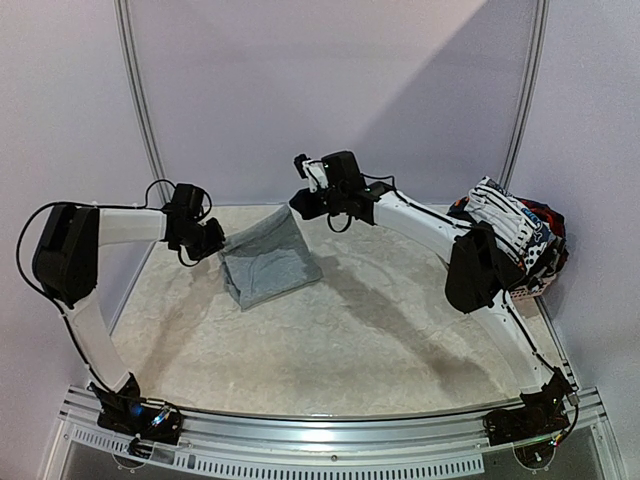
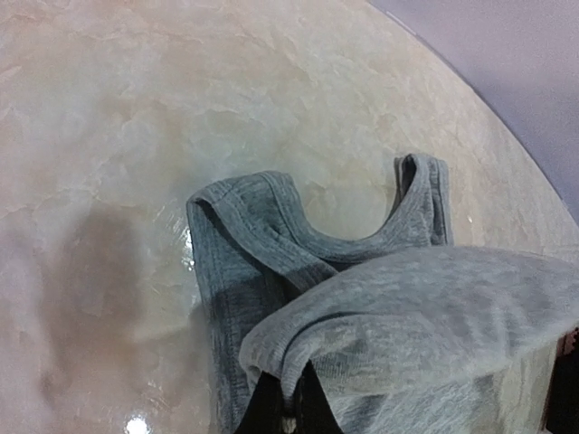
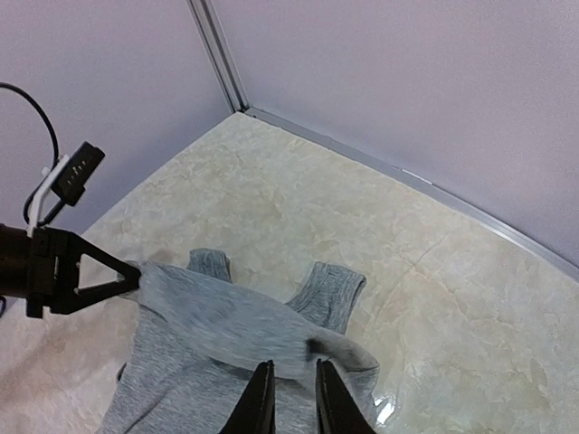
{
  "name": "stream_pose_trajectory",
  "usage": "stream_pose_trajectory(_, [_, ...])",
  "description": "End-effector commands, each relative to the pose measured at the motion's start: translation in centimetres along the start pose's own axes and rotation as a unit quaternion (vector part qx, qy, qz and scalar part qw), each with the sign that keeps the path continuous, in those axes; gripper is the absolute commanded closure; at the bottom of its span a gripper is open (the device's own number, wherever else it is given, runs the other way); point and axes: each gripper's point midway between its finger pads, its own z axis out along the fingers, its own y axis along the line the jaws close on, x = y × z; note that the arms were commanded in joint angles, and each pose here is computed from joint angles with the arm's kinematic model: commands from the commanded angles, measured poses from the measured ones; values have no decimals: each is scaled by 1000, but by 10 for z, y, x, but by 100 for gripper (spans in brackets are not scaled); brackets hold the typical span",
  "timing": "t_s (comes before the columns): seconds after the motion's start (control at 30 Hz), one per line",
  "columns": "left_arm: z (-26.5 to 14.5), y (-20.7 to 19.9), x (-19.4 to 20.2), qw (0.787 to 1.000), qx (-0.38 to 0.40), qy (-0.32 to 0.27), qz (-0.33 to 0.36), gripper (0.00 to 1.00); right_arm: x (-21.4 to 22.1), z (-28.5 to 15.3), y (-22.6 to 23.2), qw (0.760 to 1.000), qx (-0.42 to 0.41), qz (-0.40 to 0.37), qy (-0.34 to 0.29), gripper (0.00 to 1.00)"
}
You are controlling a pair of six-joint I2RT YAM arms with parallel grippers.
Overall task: Fold and stack the mixed laundry pile
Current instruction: Fold the 2/3-rectangle-folded tank top at the center of the board.
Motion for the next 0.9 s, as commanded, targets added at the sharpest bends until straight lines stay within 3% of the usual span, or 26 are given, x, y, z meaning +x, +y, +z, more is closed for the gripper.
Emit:
stream_pose_trajectory(0.0, [13, 5, -20, 1000, -10, -15, -4, 100, 0, 8, -13, 1000, 5, -3, -16, 74])
stream_pose_trajectory(0.07, [18, 5, -24, 1000, -13, -14, -5, 100, 0, 7, -13, 1000, 9, -3, -13, 62])
stream_pose_trajectory(0.17, [27, 8, -31, 1000, -23, -7, -4, 100, 6, 2, -14, 1000, 13, -2, 3, 53])
stream_pose_trajectory(0.47, [45, 27, -62, 999, -51, -2, -20, 98, -3, -65, -6, 999, 36, -2, 9, 32])
stream_pose_trajectory(0.5, [46, 31, -67, 998, -56, 0, -21, 94, 2, -73, -6, 999, 41, 0, 15, 31])
stream_pose_trajectory(0.53, [47, 35, -75, 998, -59, -3, -22, 84, -1, -85, -5, 999, 44, 3, 11, 30])
stream_pose_trajectory(0.6, [52, 38, -84, 998, -59, 7, -16, 52, 5, -99, -3, 999, 45, 10, 15, 27])
stream_pose_trajectory(0.7, [41, 32, -91, 998, -65, 6, 5, 17, 15, -120, 1, 999, 45, 22, 21, 23])
stream_pose_trajectory(0.77, [26, 28, -92, 997, -74, -9, 22, 7, 13, -138, 2, 998, 50, 26, 16, 21])
stream_pose_trajectory(0.87, [12, 24, -81, 996, -83, -12, 42, 6, 24, -154, 1, 997, 61, 33, 24, 19])
